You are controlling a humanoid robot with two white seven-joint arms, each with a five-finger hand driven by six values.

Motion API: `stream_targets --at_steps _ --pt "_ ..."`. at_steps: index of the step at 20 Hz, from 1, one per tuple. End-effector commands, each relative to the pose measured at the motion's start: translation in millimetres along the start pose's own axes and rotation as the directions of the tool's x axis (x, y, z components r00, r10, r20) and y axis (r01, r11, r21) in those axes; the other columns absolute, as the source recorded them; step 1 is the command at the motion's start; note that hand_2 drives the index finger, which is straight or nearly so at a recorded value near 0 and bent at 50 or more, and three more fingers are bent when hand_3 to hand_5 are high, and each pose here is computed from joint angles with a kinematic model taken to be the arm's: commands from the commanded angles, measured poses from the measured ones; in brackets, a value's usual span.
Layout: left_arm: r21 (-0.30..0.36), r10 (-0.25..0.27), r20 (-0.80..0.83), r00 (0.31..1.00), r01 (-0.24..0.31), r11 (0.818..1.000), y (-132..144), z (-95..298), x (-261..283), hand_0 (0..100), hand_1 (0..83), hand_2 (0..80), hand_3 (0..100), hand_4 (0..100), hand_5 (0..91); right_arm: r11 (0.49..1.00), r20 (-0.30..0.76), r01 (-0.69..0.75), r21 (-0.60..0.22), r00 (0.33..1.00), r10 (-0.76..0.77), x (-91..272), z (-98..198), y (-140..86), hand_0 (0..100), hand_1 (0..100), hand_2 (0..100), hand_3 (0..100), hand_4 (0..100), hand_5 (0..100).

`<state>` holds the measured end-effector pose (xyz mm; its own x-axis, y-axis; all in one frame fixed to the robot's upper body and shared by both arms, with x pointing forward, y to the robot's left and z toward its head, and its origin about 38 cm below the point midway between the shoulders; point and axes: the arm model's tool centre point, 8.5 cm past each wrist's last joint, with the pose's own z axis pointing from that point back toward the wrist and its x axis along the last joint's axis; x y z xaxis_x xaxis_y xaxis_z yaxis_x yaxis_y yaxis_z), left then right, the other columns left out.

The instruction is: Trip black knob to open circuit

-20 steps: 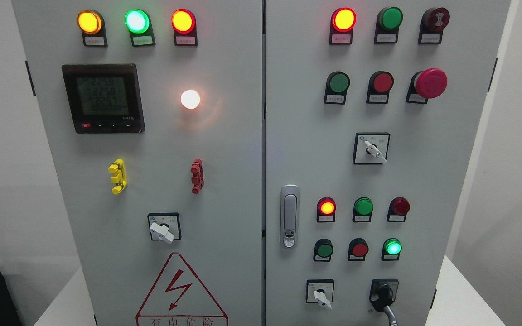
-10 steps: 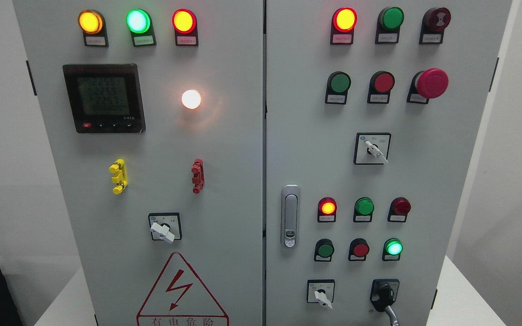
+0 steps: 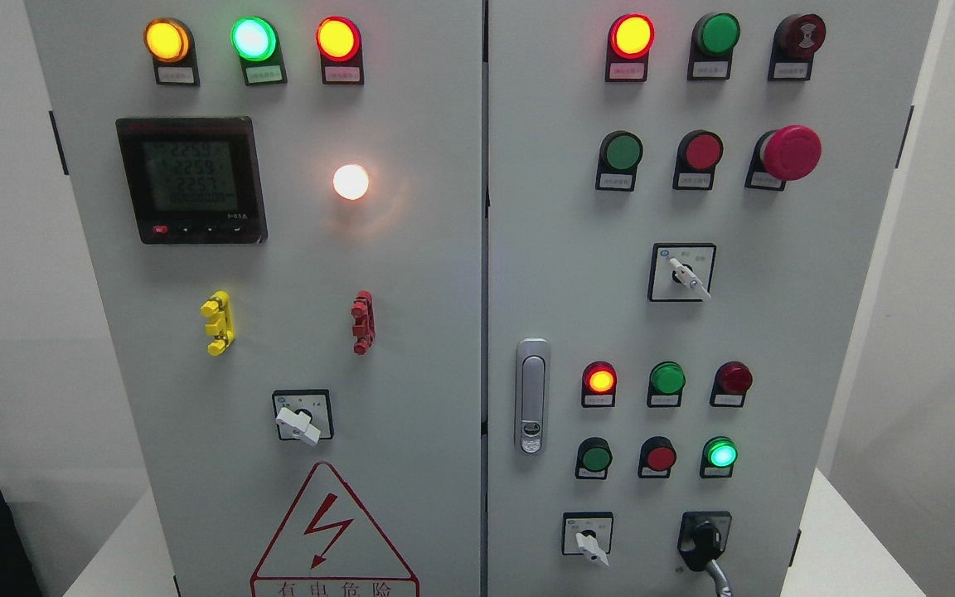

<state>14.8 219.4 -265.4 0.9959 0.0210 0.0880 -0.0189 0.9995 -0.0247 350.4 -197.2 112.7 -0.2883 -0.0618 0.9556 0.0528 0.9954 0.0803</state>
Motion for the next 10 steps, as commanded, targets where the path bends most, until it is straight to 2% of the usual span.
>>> stream_targets --at_steps 1,10 --pt "0.000 0.003 -0.002 1.000 -0.003 1.000 -0.5 0.0 -0.3 12 38.9 0.0 0 0 0.0 0.999 0.049 0.008 0.031 0.999 -0.010 12.7 -3.8 5.2 81 95 4 100 100 93" --pt "0.000 0.003 -0.002 1.000 -0.003 1.000 -0.5 0.0 -0.3 12 38.9 0.0 0 0 0.0 1.000 0.046 0.002 0.002 0.999 -0.002 12.1 -2.5 -6.2 81 95 4 100 100 93"
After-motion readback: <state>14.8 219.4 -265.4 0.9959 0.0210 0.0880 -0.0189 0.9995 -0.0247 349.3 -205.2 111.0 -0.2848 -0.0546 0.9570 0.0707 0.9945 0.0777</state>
